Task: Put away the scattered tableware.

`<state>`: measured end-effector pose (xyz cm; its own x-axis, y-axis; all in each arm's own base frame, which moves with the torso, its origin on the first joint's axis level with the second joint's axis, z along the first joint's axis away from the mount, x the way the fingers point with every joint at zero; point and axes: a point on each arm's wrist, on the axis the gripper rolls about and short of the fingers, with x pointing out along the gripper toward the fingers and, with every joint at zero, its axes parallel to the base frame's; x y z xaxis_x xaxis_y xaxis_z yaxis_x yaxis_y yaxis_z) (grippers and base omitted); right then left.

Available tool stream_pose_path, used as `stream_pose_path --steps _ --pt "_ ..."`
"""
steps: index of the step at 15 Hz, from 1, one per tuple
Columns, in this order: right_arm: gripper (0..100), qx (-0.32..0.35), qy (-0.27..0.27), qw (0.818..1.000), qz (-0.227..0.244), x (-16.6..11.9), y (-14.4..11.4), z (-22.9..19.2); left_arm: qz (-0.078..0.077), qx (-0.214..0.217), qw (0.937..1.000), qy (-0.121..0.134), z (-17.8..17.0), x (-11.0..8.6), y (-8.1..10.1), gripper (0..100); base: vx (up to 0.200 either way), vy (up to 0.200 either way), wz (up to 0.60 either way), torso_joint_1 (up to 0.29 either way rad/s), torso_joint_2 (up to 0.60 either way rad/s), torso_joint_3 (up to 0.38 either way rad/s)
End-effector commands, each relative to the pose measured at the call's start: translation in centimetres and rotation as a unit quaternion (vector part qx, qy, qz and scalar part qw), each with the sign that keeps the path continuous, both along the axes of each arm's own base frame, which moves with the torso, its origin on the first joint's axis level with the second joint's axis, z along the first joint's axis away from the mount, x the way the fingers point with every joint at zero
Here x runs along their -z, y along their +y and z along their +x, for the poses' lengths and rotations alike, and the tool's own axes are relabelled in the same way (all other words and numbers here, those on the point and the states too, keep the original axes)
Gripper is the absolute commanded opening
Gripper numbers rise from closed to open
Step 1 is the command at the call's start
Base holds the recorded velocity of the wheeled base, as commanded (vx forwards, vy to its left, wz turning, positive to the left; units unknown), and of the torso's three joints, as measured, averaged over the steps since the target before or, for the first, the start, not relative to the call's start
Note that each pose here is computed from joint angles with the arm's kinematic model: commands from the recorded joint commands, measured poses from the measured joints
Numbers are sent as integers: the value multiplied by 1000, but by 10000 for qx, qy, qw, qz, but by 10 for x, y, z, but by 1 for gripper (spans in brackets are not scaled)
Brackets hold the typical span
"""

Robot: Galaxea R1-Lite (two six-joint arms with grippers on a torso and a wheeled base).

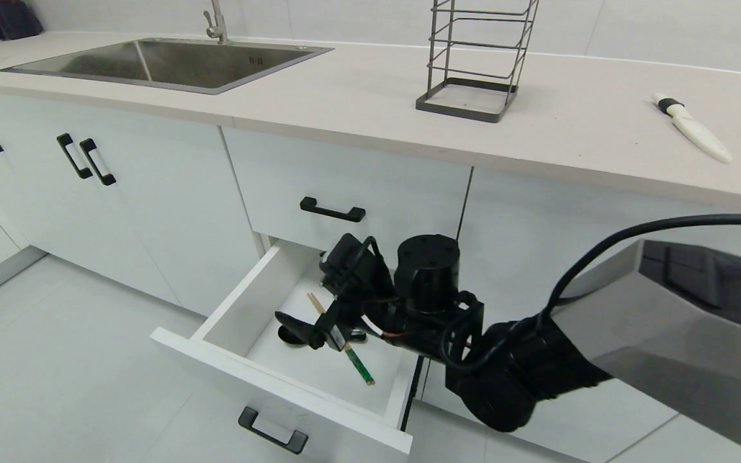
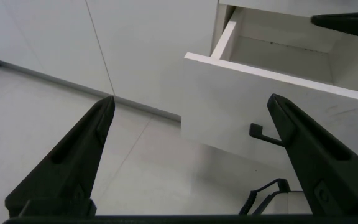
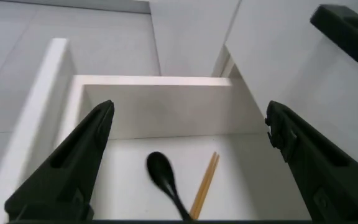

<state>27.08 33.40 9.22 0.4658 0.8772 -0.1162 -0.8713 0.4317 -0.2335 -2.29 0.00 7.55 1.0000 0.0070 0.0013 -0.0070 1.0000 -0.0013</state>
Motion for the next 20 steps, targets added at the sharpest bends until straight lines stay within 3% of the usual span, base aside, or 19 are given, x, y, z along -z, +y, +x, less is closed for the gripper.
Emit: stream_pose_path --steps 1,2,5,8,13,14,15,16,18,19,20 --pt "100 -192 -49 9996 191 -28 -22 -34 -1 -3 10000 6 0 0 0 100 0 0 0 0 0 0" --pt "100 -198 -16 9997 174 -43 -54 -59 -1 4 10000 6 0 0 0 100 0 0 0 0 0 0" --pt "100 -321 193 9992 131 -48 -97 -89 -1 4 10000 -1 0 0 0 100 0 0 0 0 0 0" --pt "100 -374 405 9985 14 -41 -126 -109 -1 -3 10000 6 0 0 0 100 0 0 0 0 0 0" --pt "100 -370 1261 9901 -500 -9 -225 -166 91 196 9998 5 0 0 -1 100 0 0 0 0 0 0" --pt "100 -370 1261 9901 -500 -9 -225 -166 91 196 9998 5 0 0 -1 100 0 0 0 0 0 0" --pt "100 -80 1131 9928 -386 -17 -241 -171 295 261 9970 -666 -2 -16 -1 100 0 0 0 0 0 0" --pt "100 166 869 9959 -211 -24 -250 -171 333 360 9844 -1688 -9 -47 -2 100 0 0 0 0 0 0" --pt "100 413 547 9976 -24 -33 -261 -175 305 755 9843 -1567 -10 -63 -3 100 0 0 0 0 0 0" --pt "100 609 256 9977 169 -41 -270 -180 -128 1102 9871 -1153 -8 -74 -3 100 0 0 0 0 0 0" --pt "100 740 86 9968 273 -45 -275 -184 -338 1349 9870 -805 -4 -81 -3 100 0 0 0 0 0 0"
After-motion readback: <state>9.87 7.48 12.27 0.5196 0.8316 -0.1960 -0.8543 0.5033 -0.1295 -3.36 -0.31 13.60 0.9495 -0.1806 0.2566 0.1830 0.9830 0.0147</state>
